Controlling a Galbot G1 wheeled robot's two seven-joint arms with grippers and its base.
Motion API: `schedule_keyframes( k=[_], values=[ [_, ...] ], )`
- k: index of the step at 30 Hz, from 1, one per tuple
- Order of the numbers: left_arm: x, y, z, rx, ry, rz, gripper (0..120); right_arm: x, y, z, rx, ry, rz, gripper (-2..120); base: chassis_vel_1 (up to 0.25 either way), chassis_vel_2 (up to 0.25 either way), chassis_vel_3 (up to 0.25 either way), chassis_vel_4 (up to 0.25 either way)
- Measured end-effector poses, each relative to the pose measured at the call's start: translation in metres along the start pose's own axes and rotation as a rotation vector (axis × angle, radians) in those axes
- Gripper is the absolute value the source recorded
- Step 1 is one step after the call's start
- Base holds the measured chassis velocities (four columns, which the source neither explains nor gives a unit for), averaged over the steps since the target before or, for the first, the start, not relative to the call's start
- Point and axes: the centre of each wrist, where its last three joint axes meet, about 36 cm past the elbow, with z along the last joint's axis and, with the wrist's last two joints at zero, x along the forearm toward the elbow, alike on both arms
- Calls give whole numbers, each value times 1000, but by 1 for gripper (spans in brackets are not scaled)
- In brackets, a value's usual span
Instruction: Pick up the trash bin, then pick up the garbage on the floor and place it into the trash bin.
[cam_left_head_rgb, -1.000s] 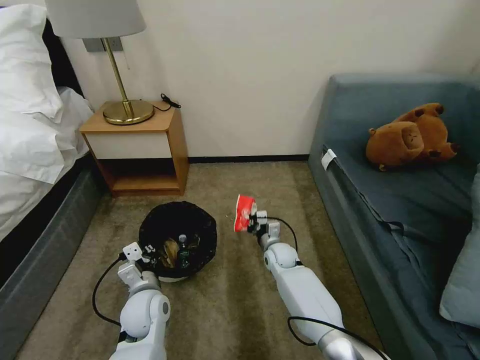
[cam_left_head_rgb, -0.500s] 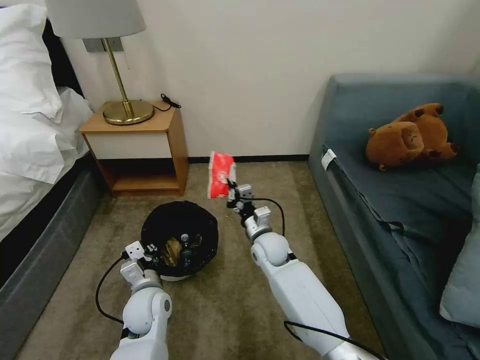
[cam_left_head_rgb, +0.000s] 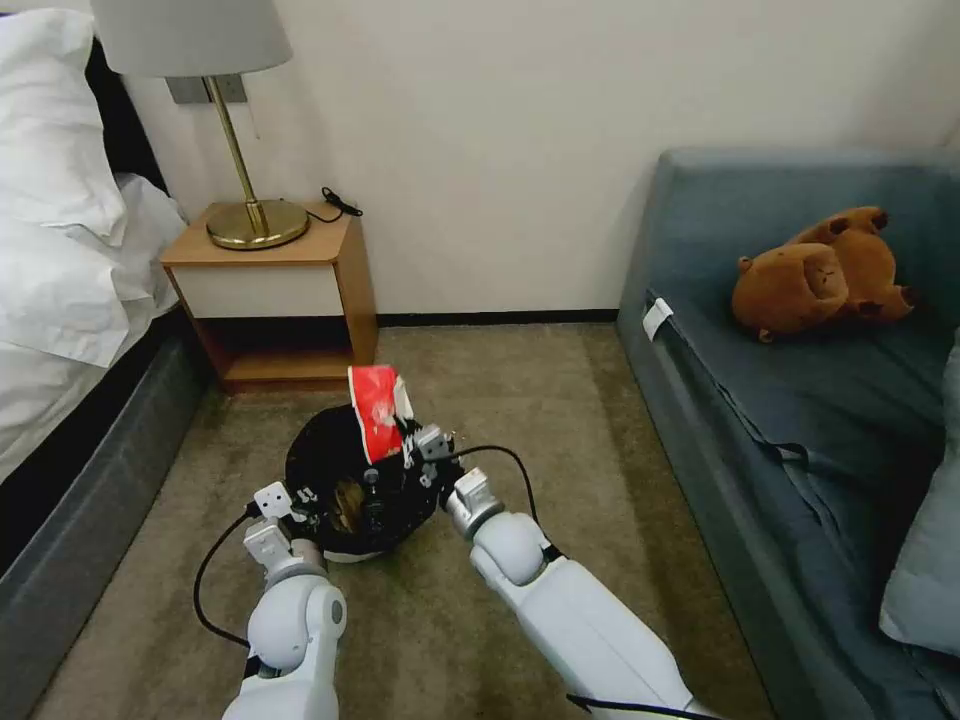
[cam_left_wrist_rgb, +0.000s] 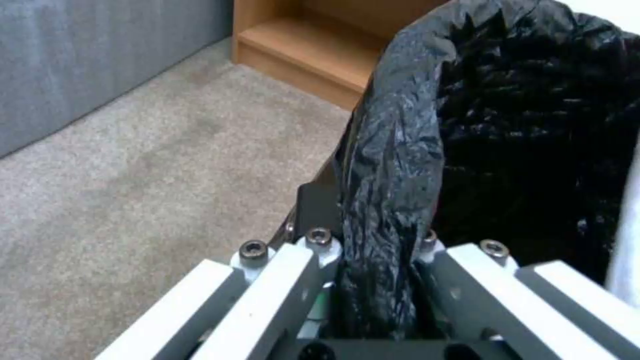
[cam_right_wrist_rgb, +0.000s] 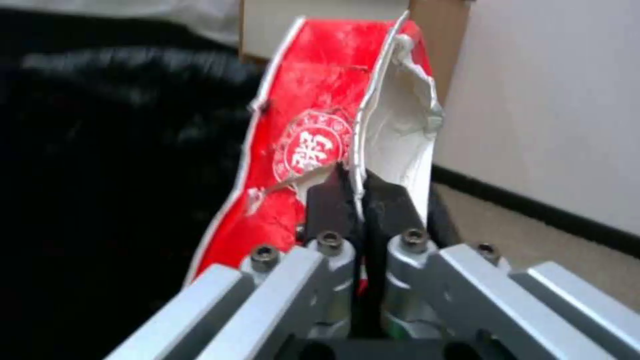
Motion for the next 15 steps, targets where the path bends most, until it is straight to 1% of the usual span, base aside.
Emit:
schedule_keyframes(
  k=[1, 2, 3, 4, 5, 6, 7, 9, 10, 11, 12, 13, 15],
  values=[
    [0, 0, 0, -3, -2, 0, 4, 5, 2, 6, 8, 11, -4, 10, 0, 0, 0, 0],
    [0, 0, 0, -3, -2, 0, 4, 5, 2, 6, 8, 11, -4, 10, 0, 0, 0, 0],
    [0, -1, 0, -9, -3, 2, 4, 7, 1, 8, 10, 14, -4, 18, 0, 0, 0, 0],
    [0, -1, 0, -9, -3, 2, 4, 7, 1, 8, 10, 14, -4, 18, 0, 0, 0, 0],
    [1, -3, 1, -13, -3, 5, 4, 8, 0, 7, 10, 9, -1, 25, 0, 0, 0, 0],
    [1, -3, 1, -15, -3, 6, 4, 8, -1, 6, 10, 6, 0, 28, 0, 0, 0, 0],
    [1, -3, 1, -15, -3, 6, 4, 8, -1, 6, 10, 6, 0, 28, 0, 0, 0, 0],
    [1, -4, 1, -20, -3, 6, 4, 8, -2, 1, 11, -7, 1, 39, 0, 0, 0, 0],
    [1, -4, 1, -20, -3, 6, 4, 8, -2, 1, 11, -7, 1, 39, 0, 0, 0, 0],
    [2, -3, 2, -21, -3, 5, 4, 8, -3, -2, 8, -15, 5, 46, 0, 0, 0, 0],
    [2, -3, 2, -21, -3, 4, 4, 8, -4, -3, 6, -19, 9, 49, 0, 0, 0, 0],
    [2, -3, 2, -21, -3, 4, 4, 8, -4, -3, 6, -19, 9, 49, 0, 0, 0, 0],
    [2, -2, 1, -19, -5, 2, 4, 7, -5, -6, 2, -28, 14, 59, 0, 0, 0, 0]
  ],
)
